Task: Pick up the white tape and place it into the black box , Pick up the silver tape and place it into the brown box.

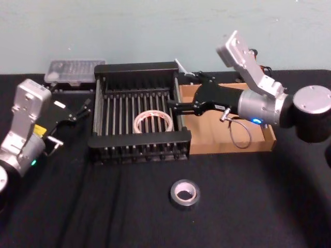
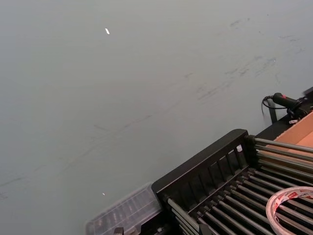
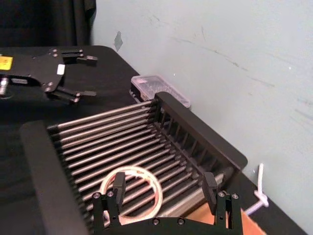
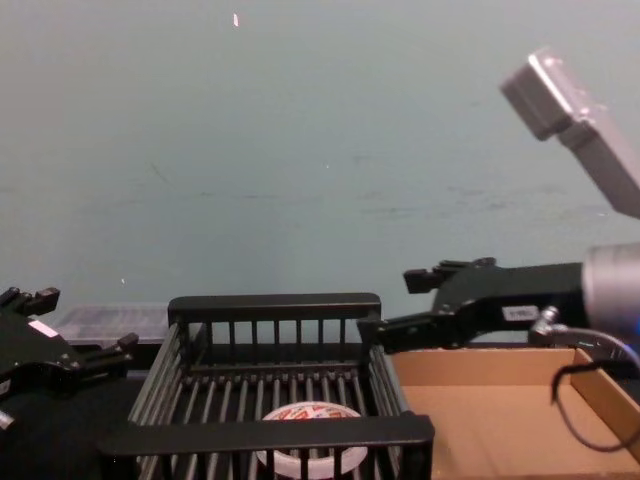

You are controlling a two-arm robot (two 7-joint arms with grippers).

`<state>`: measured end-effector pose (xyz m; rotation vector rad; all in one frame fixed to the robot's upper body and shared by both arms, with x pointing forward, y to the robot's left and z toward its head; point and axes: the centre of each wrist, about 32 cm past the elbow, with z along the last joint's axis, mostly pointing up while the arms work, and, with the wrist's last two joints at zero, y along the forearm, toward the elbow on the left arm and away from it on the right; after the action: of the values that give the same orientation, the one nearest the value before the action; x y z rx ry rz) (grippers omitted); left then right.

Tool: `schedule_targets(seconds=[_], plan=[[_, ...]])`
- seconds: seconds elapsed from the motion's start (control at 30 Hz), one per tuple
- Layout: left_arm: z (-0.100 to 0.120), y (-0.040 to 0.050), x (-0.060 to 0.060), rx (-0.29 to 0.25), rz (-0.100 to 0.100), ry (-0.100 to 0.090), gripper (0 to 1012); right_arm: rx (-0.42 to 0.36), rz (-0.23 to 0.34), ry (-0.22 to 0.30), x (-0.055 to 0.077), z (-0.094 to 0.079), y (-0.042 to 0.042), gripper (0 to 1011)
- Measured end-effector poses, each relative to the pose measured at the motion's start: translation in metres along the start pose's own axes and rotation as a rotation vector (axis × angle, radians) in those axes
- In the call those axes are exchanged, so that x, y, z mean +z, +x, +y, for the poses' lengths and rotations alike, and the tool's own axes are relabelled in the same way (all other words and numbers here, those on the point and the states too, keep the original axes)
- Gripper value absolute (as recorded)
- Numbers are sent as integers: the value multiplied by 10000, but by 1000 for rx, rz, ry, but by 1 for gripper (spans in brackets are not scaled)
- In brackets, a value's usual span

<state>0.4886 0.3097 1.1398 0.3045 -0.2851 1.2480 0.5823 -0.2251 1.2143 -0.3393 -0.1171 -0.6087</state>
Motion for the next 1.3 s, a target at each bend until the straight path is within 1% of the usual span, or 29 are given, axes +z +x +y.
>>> schedule_targets(seconds=[0.1, 0.23, 0.27, 0.33, 0.37, 0.43, 0.53, 0.57, 0.67, 0.77, 0.8, 0.9, 1.13, 1.3], plan=[[0, 0, 0, 0, 0, 0, 1001, 0, 8, -3, -29, -173, -67, 1002], [0, 0, 0, 0, 0, 0, 1001, -3, 17, -7, -55, -317, -119, 1002], [0, 0, 0, 0, 0, 0, 1001, -2, 20, -7, -60, -383, -151, 1002], [0, 0, 0, 0, 0, 0, 1001, -1, 25, -10, -68, -450, -176, 1002], [0, 0, 0, 0, 0, 0, 1001, 0, 29, -14, -79, -511, -202, 1002], [0, 0, 0, 0, 0, 0, 1001, 4, 33, -18, -88, -567, -231, 1002], [0, 0, 0, 0, 0, 0, 1001, 17, 49, -34, -126, -678, -306, 1002], [0, 0, 0, 0, 0, 0, 1001, 17, 49, -34, -126, -678, -306, 1002], [0, 0, 0, 0, 0, 0, 1001, 37, 77, -52, -186, -751, -386, 1002], [0, 0, 0, 0, 0, 0, 1001, 51, 89, -63, -216, -779, -426, 1002], [0, 0, 0, 0, 0, 0, 1001, 64, 96, -71, -235, -792, -455, 1002], [0, 0, 0, 0, 0, 0, 1001, 95, 103, -89, -261, -804, -504, 1002], [0, 0, 0, 0, 0, 0, 1001, 156, 105, -123, -292, -795, -571, 1002], [0, 0, 0, 0, 0, 0, 1001, 195, 106, -149, -308, -765, -588, 1002]])
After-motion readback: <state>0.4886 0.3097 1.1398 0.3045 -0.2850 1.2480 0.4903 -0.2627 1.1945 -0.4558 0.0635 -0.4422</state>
